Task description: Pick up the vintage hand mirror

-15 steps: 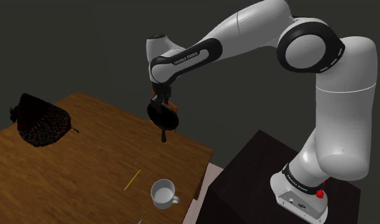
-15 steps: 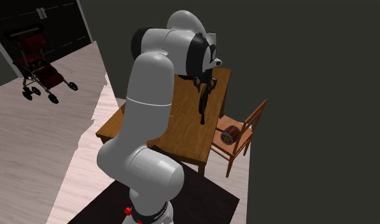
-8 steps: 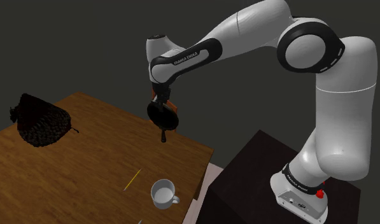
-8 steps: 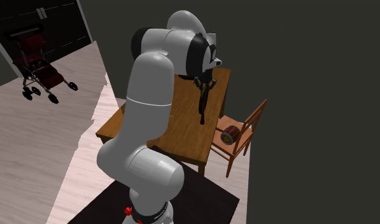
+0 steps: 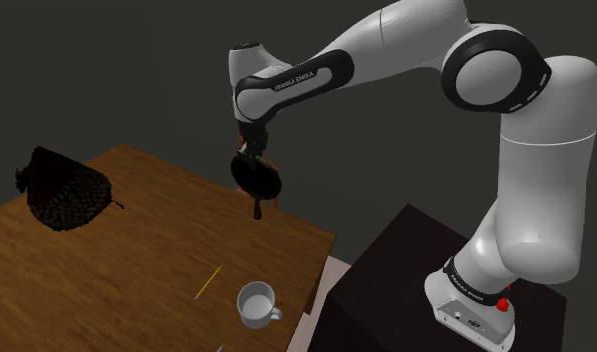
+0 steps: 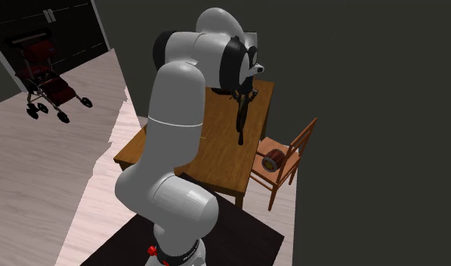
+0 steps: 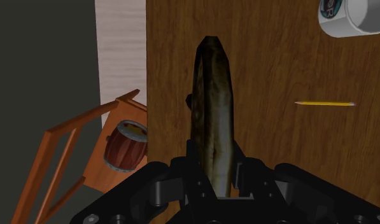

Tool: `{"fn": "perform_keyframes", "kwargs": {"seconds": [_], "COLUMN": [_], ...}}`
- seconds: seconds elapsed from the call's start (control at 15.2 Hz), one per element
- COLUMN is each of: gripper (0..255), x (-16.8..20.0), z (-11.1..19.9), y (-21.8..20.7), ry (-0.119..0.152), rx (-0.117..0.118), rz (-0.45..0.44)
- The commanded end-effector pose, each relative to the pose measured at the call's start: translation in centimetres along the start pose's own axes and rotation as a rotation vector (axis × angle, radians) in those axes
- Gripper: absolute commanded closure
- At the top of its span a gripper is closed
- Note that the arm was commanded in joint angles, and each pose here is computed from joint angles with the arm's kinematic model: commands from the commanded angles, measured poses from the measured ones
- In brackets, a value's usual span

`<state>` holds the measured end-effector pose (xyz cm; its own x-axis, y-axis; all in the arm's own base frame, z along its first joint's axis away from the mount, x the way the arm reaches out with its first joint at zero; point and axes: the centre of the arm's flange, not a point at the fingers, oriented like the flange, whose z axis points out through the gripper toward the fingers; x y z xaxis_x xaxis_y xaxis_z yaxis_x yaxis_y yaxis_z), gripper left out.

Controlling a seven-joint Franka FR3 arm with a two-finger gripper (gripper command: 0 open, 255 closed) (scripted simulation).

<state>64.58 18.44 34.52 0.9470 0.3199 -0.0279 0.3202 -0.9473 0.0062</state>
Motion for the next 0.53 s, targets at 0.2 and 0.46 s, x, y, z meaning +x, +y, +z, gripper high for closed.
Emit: {"fn": "perform_keyframes", "kwargs": {"seconds": [0.2, 0.46], "gripper": [255, 255], "x": [0.0, -0.1], "z": [-2.7, -4.8], "y": [0.0, 0.0], "ry": [0.001, 0.001], "rx": [0.000, 0.000], "rz": [0.000, 0.000]}}
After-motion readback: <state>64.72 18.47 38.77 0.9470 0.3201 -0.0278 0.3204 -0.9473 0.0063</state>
